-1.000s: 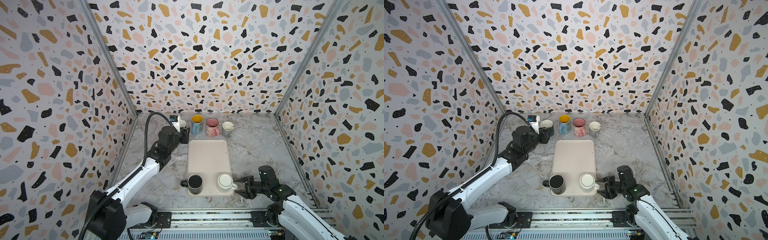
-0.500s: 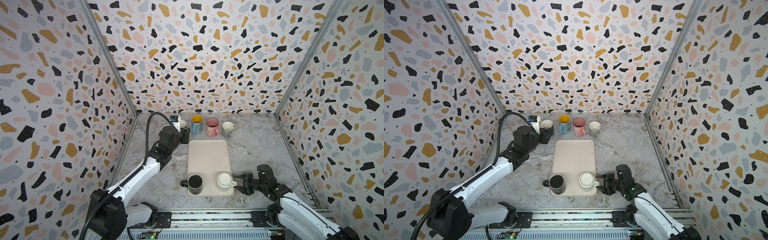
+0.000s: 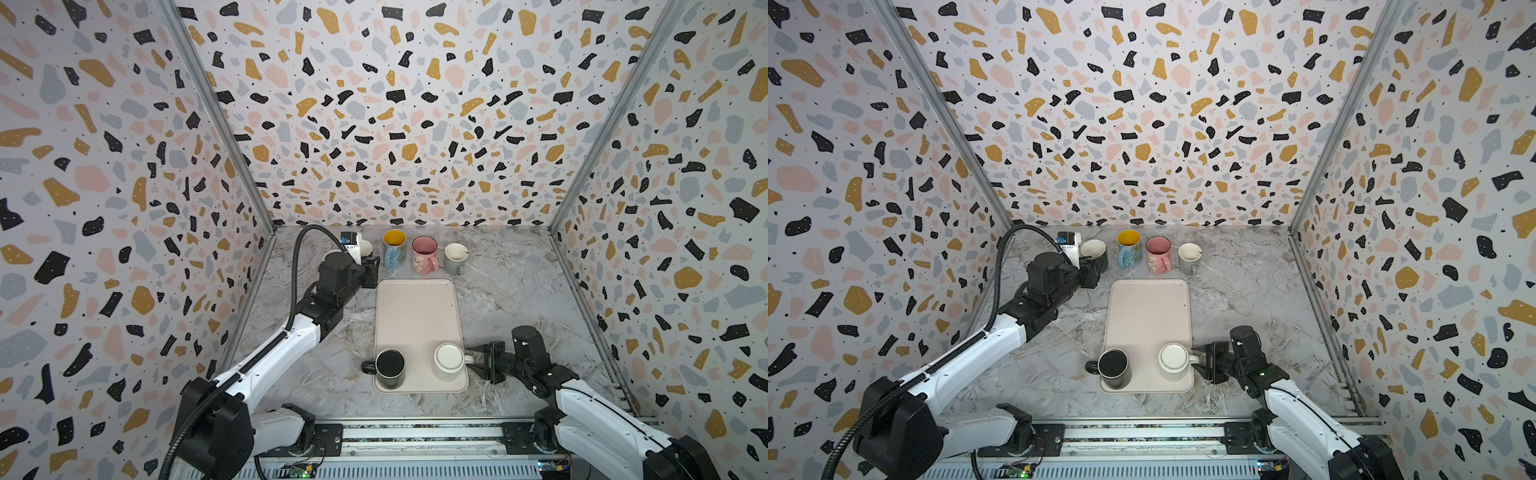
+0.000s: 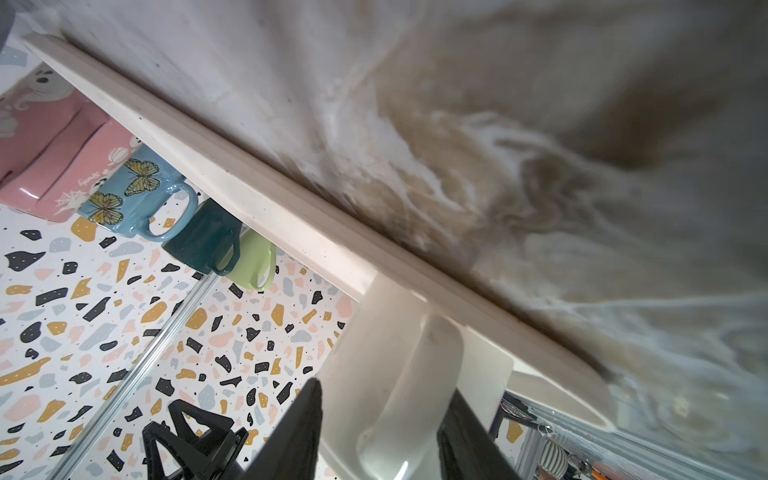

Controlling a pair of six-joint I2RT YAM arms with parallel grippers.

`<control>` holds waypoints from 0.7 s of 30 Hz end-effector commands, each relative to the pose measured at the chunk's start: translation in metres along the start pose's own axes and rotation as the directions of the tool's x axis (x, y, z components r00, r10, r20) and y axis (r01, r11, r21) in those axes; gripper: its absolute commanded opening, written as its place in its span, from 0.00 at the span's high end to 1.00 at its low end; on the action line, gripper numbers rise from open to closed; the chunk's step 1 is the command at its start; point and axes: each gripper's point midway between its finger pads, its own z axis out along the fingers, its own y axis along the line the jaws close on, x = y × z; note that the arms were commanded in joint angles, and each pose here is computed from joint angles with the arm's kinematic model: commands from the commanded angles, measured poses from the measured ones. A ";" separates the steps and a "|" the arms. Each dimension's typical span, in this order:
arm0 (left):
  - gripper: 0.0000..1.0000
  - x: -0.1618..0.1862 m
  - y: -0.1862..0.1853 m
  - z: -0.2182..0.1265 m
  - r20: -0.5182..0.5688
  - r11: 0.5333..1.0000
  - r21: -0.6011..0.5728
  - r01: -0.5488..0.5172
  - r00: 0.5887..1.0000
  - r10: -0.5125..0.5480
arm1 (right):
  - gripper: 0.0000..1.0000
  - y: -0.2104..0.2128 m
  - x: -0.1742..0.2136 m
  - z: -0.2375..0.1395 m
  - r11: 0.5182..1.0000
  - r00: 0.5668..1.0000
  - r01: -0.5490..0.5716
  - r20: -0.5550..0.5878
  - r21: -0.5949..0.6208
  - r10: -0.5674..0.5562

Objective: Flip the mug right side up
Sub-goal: 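Lower the right gripper onto the upside-down white mug's handle and close it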

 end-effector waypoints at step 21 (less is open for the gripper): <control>0.59 0.004 0.006 0.004 0.001 1.000 -0.024 -0.018 1.000 0.018 | 0.74 0.024 0.007 0.015 0.999 0.998 0.042 -0.045 -0.015 -0.042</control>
